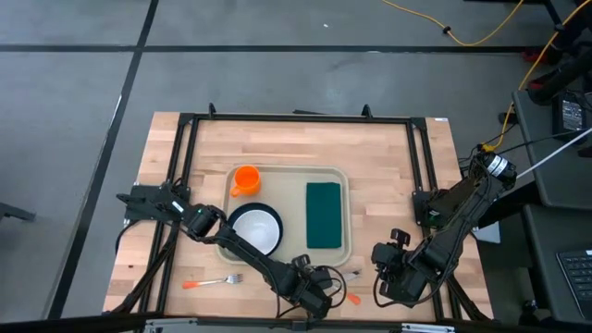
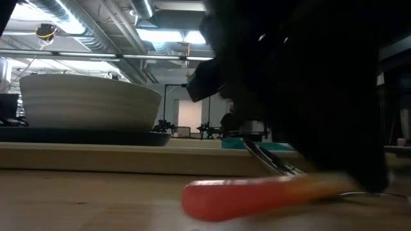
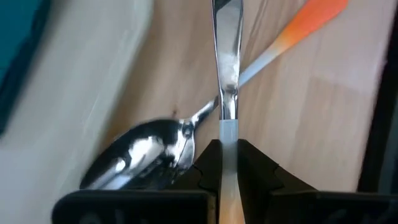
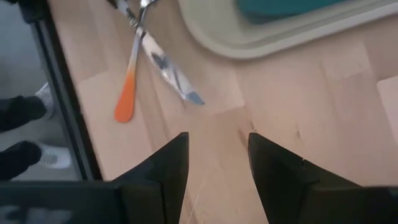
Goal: Set up tray
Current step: Put the orange knife on the dark green napkin
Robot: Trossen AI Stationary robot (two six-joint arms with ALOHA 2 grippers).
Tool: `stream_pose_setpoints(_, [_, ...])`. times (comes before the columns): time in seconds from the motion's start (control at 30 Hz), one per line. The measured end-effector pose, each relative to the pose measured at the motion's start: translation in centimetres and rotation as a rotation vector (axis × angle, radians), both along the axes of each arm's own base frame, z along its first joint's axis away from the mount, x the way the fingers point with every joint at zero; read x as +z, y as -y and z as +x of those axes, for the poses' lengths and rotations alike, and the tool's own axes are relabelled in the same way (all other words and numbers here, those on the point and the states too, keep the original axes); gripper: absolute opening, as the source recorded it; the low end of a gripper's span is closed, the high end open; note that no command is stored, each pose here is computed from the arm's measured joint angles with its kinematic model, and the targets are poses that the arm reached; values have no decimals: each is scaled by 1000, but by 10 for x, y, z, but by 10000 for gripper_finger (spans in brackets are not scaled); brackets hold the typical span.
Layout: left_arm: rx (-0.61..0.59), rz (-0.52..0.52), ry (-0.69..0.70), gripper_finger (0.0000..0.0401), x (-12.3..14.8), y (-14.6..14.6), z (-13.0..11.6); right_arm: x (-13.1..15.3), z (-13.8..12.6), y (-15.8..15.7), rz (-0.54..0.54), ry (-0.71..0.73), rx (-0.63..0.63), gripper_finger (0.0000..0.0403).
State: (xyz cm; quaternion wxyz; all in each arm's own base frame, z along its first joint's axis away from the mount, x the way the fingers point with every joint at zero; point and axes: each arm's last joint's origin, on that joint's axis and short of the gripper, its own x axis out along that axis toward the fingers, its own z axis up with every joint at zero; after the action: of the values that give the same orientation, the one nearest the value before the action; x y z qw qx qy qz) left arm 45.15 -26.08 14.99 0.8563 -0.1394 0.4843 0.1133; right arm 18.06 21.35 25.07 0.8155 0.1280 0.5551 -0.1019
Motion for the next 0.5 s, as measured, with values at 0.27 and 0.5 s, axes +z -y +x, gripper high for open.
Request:
stream_pose_setpoints(0.27, [6,-6,14,18,5,1,1,-1,-3,5,-26,-11,-106,168])
stream_pose_setpoints(0.5, [6,14,15,18,19,6,-3,-1,-7,3,-24,4,-138,168])
